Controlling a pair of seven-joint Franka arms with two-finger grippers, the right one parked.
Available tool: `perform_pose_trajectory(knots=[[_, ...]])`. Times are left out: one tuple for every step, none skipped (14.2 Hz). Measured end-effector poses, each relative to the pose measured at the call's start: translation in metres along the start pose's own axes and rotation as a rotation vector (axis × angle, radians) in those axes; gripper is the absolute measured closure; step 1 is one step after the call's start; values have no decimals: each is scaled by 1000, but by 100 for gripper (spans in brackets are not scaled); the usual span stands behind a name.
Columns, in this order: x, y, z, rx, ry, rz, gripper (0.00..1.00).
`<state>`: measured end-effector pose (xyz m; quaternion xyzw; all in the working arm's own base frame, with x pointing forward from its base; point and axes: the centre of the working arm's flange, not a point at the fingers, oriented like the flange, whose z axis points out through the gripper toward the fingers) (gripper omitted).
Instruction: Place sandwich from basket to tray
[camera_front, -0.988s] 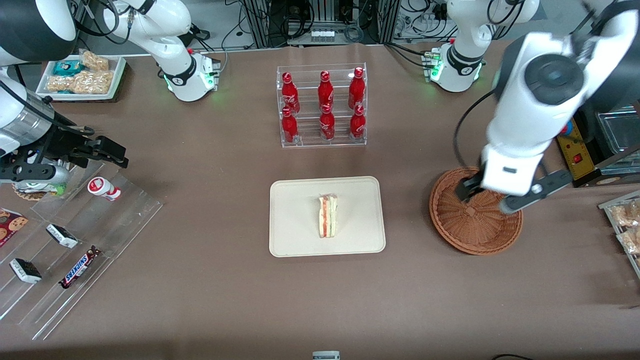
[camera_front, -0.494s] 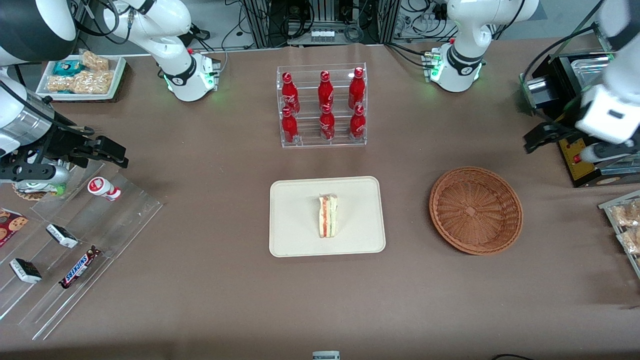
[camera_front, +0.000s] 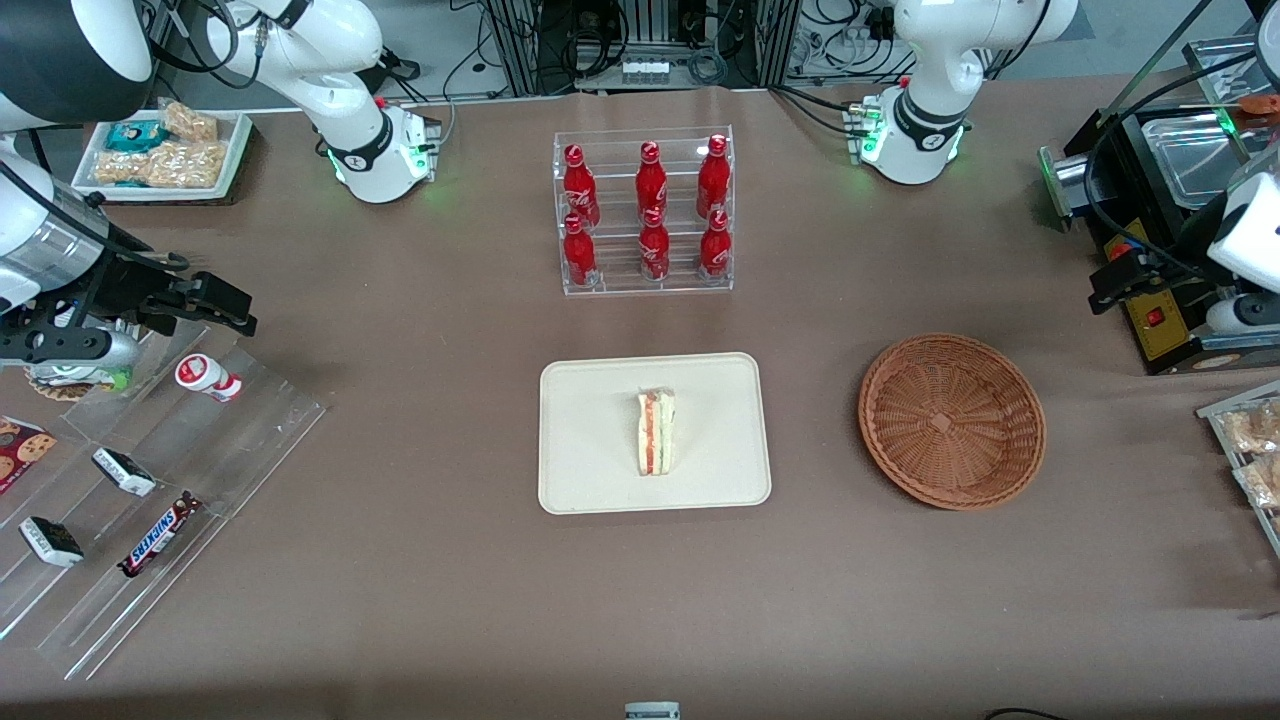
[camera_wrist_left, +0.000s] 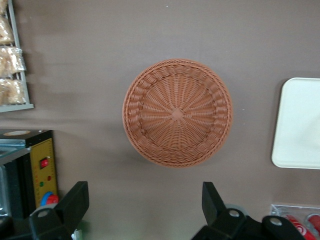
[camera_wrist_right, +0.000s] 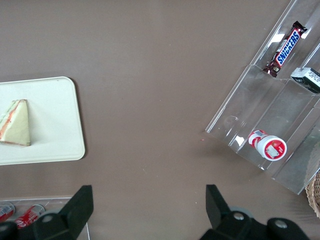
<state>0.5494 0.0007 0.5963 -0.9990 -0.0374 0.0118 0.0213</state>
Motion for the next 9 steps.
perform_pose_trajectory(knots=[[0,2,1,4,-5,4,0],[0,3,0,5,-6,4,0],[0,3,0,5,-6,-4,0],[0,2,0,5,-6,-13,0],[0,1,0,5,-9,-19,0],[0,0,1,5,-12,-22,0],[0,0,1,5,-14,-24,0],[0,-1,0,5,-14,-25,0],[0,-1,0,5,-13,-26,0]])
